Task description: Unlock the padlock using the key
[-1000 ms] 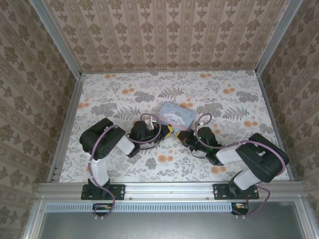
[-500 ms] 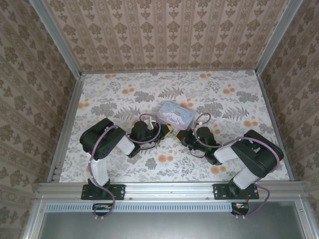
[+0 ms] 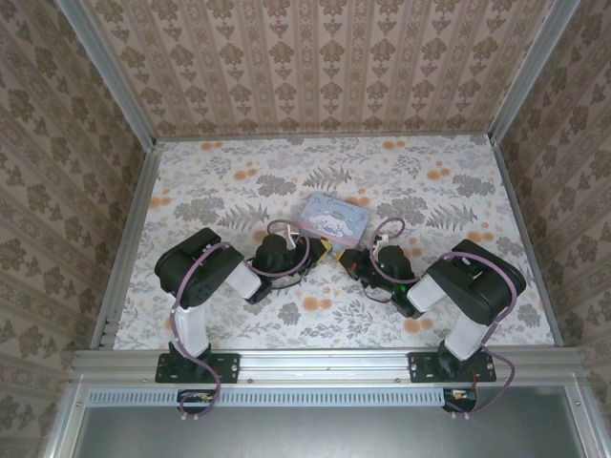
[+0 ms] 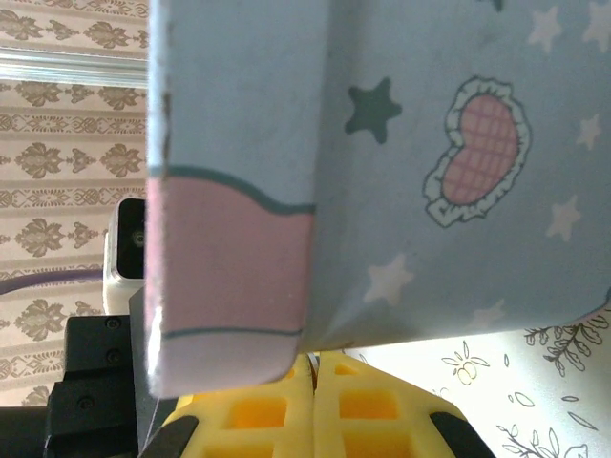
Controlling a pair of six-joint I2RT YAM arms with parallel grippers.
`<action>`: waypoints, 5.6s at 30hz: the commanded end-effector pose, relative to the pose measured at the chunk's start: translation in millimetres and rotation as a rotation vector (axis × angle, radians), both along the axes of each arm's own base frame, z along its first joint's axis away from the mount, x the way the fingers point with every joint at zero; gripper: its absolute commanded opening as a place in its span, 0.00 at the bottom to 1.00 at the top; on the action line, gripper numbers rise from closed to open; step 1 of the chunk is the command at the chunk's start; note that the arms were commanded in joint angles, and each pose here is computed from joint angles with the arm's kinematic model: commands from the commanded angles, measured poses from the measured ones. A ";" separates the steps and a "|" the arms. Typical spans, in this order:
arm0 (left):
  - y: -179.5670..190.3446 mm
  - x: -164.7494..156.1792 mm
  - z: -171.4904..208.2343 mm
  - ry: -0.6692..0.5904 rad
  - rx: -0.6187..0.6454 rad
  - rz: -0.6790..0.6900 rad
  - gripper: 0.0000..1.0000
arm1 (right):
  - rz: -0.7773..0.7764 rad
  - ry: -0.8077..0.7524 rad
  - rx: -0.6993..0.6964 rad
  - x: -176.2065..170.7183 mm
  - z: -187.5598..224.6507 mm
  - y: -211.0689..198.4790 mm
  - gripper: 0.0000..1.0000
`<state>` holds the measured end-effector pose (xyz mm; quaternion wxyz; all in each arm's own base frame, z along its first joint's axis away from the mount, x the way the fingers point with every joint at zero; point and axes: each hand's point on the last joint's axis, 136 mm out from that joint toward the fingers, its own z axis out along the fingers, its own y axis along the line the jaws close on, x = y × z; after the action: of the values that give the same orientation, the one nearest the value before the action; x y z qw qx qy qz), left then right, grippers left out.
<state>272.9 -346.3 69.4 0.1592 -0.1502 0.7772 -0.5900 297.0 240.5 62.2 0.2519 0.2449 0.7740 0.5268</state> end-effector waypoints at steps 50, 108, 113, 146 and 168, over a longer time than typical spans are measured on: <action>-41.7 -57.6 48.8 -0.052 -0.145 -0.238 0.00 | 0.210 -0.054 -0.122 40.4 26.1 26.5 0.00; -25.1 -39.3 8.0 -0.005 -0.060 -0.161 0.00 | 0.195 -0.020 0.084 57.2 34.0 27.2 0.41; -11.5 -22.0 2.5 -0.013 -0.041 -0.100 0.00 | 0.187 0.018 0.022 44.7 21.5 14.5 0.55; 5.0 -10.1 -6.1 0.003 -0.028 -0.100 0.00 | 0.545 -0.153 -0.924 -53.3 24.5 -20.9 0.50; 4.4 -17.3 -5.1 0.040 0.026 -0.147 0.00 | 0.626 -0.170 -1.084 -41.6 8.6 -5.2 0.56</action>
<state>259.8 -339.5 58.0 0.1104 -0.1232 0.7890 -0.5917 250.5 234.8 66.7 0.2295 -0.1868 0.9443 0.1443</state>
